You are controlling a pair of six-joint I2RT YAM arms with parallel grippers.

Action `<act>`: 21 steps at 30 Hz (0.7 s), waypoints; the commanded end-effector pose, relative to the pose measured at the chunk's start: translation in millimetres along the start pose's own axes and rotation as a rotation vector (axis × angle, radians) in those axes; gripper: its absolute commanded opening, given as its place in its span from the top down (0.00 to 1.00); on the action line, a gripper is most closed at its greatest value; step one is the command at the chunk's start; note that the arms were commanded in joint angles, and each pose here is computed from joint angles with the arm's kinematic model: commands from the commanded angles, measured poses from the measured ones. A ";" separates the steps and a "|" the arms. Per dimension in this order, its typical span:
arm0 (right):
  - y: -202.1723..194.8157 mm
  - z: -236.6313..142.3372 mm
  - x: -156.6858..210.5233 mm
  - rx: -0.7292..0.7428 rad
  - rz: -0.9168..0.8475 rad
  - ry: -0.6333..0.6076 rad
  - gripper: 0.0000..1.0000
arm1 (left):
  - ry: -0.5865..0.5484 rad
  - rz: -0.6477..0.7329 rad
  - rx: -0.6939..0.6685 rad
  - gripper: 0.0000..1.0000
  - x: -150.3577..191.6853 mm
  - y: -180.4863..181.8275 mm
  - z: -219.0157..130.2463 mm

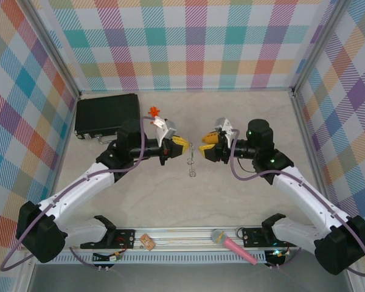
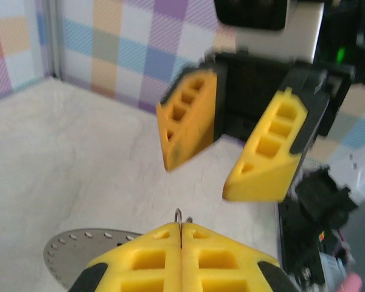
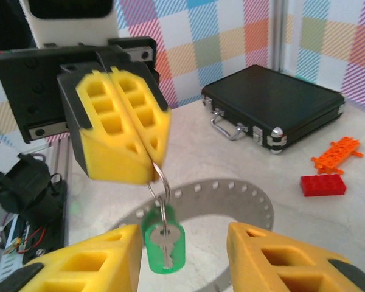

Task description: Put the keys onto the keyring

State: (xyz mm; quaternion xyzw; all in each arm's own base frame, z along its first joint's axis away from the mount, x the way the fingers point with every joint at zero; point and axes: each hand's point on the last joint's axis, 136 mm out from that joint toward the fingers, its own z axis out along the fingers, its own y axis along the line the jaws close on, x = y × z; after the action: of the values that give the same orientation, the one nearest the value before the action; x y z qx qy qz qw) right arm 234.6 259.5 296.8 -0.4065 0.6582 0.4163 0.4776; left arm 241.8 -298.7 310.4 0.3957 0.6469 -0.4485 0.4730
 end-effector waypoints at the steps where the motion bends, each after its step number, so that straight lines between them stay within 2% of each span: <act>1: -6.3 -3.5 -10.5 0.042 0.014 -0.060 0.59 | -0.218 0.053 -0.011 1.00 -48.2 -8.5 -12.8; 9: -5.0 0.8 -20.2 0.007 0.045 -0.112 0.59 | -0.434 0.019 0.055 1.00 -78.4 -15.1 -19.0; 14: 3.8 8.7 -26.0 -0.055 0.051 -0.134 0.57 | -0.470 0.005 0.097 1.00 -83.0 -19.2 -17.0; 21: 0.7 21.7 -26.9 -0.037 0.024 -0.154 0.56 | -0.447 -0.001 0.118 1.00 -77.6 -22.6 -15.4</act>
State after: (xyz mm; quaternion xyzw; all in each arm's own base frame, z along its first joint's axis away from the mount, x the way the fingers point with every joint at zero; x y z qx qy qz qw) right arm 243.4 279.5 308.1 -0.3737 0.6353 0.4613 0.4939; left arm 248.0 -298.8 378.3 0.3014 0.5321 -0.5487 0.5700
